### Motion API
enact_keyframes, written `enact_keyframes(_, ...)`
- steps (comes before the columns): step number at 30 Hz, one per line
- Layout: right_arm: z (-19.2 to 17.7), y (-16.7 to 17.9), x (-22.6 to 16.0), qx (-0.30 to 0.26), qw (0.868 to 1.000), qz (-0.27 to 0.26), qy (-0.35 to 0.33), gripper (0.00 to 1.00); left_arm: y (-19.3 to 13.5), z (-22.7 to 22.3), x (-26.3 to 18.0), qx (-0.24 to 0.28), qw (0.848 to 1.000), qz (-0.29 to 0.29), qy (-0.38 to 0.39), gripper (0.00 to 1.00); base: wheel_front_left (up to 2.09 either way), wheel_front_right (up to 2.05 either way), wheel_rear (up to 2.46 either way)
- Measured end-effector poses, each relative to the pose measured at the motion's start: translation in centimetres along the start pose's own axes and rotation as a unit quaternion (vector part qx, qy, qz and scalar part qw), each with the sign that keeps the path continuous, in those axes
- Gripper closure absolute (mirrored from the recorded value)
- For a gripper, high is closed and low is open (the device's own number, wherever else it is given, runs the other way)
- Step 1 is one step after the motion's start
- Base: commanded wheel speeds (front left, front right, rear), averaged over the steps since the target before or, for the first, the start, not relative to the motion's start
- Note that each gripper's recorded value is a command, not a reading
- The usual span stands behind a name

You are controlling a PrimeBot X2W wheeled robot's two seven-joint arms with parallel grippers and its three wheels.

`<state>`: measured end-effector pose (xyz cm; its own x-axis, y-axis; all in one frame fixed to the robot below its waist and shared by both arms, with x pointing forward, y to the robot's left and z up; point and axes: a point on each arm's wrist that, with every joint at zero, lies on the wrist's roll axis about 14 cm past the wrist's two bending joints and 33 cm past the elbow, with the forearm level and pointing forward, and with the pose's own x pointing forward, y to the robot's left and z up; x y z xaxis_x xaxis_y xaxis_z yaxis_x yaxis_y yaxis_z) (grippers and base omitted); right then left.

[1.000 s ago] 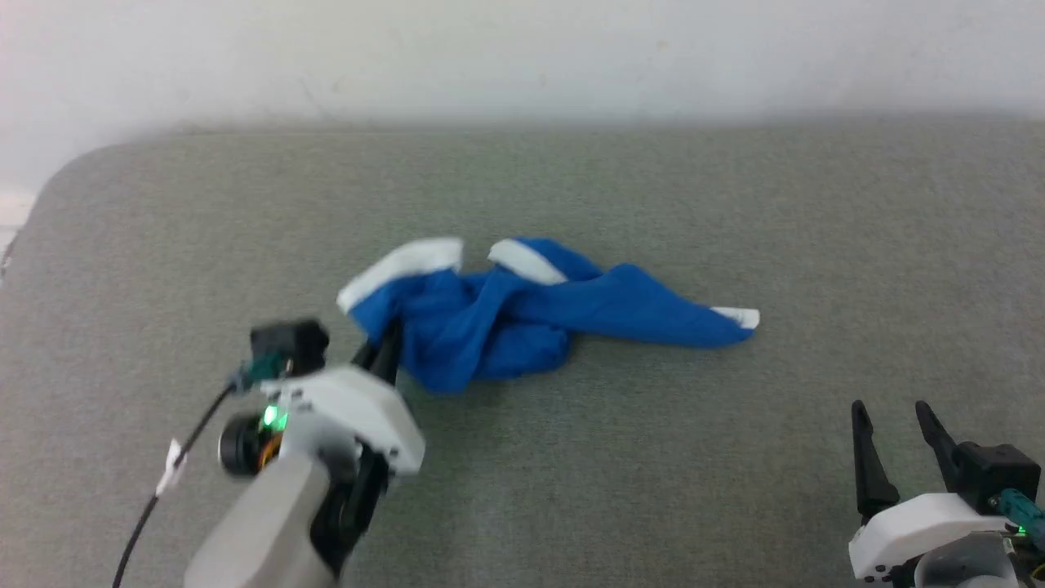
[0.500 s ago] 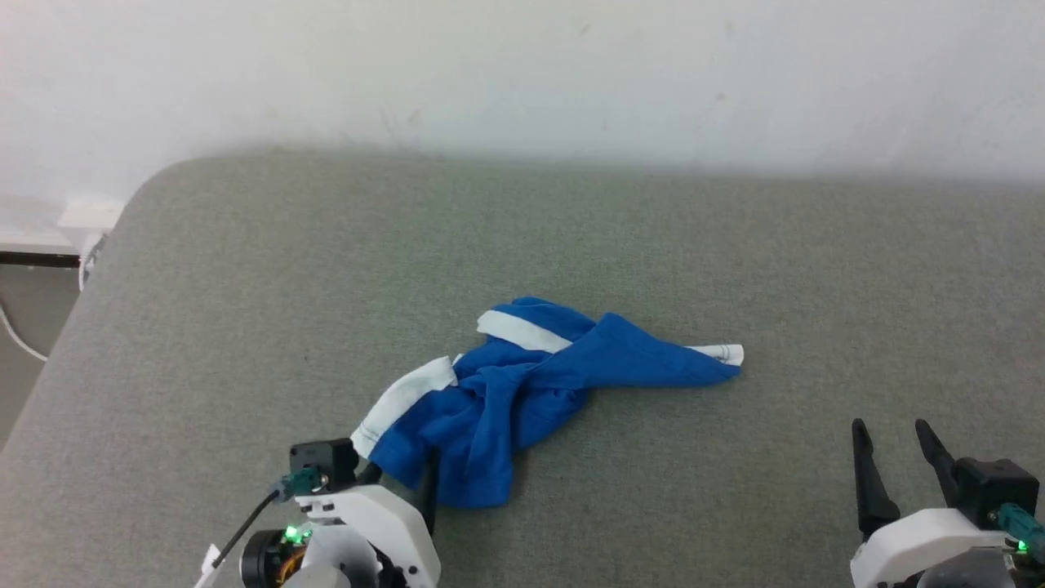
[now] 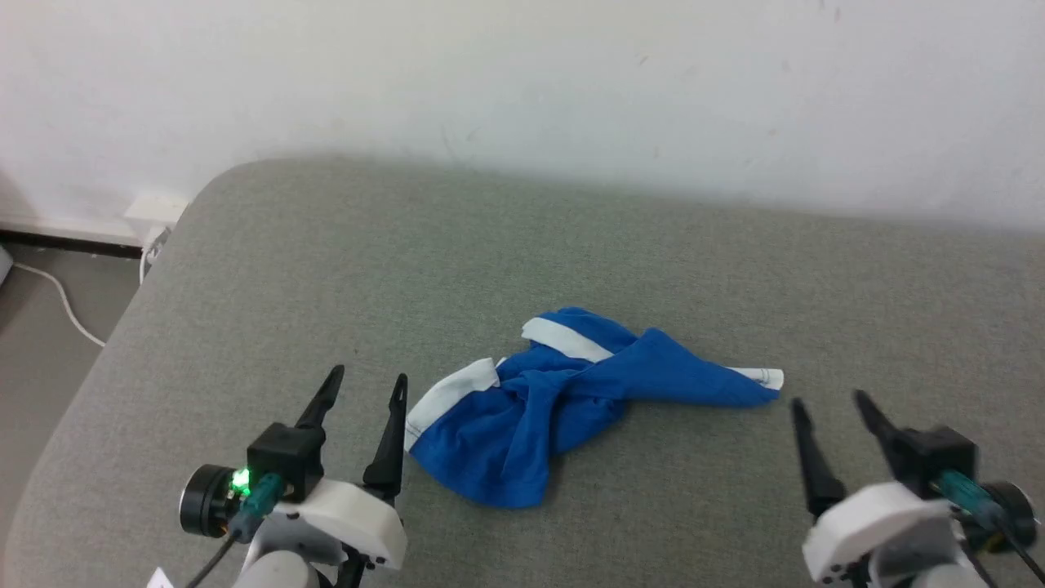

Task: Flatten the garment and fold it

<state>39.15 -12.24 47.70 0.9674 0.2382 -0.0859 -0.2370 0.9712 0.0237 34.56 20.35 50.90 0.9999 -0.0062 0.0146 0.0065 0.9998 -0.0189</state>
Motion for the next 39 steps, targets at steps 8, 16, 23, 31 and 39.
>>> enact_keyframes(8,-0.9,4.0,3.7,-0.067,0.984,0.115,0.119,0.00,0.3,1.3,-2.1,0.026,0.999,0.025,-0.037,0.00,0.00,0.00,0.00)
enact_keyframes(16,-5.2,5.1,6.1,-0.119,0.936,0.171,0.282,0.00,0.6,-0.3,-2.8,0.010,0.999,0.041,-0.017,0.00,0.00,0.00,0.00)
enact_keyframes(23,-8.2,5.1,8.1,-0.157,0.909,0.191,0.336,0.00,1.5,-1.7,-3.2,0.001,0.998,0.065,0.004,0.00,0.00,0.00,0.00)
enact_keyframes(31,-9.4,6.5,9.5,-0.165,0.905,0.214,0.327,1.00,2.7,-2.7,-3.4,0.004,0.996,0.083,0.022,0.00,0.00,0.00,0.00)
enact_keyframes(39,-4.2,5.9,10.6,-0.156,0.946,0.199,0.205,1.00,1.9,-2.9,-3.3,-0.007,0.997,0.068,0.020,0.00,0.00,0.00,0.00)
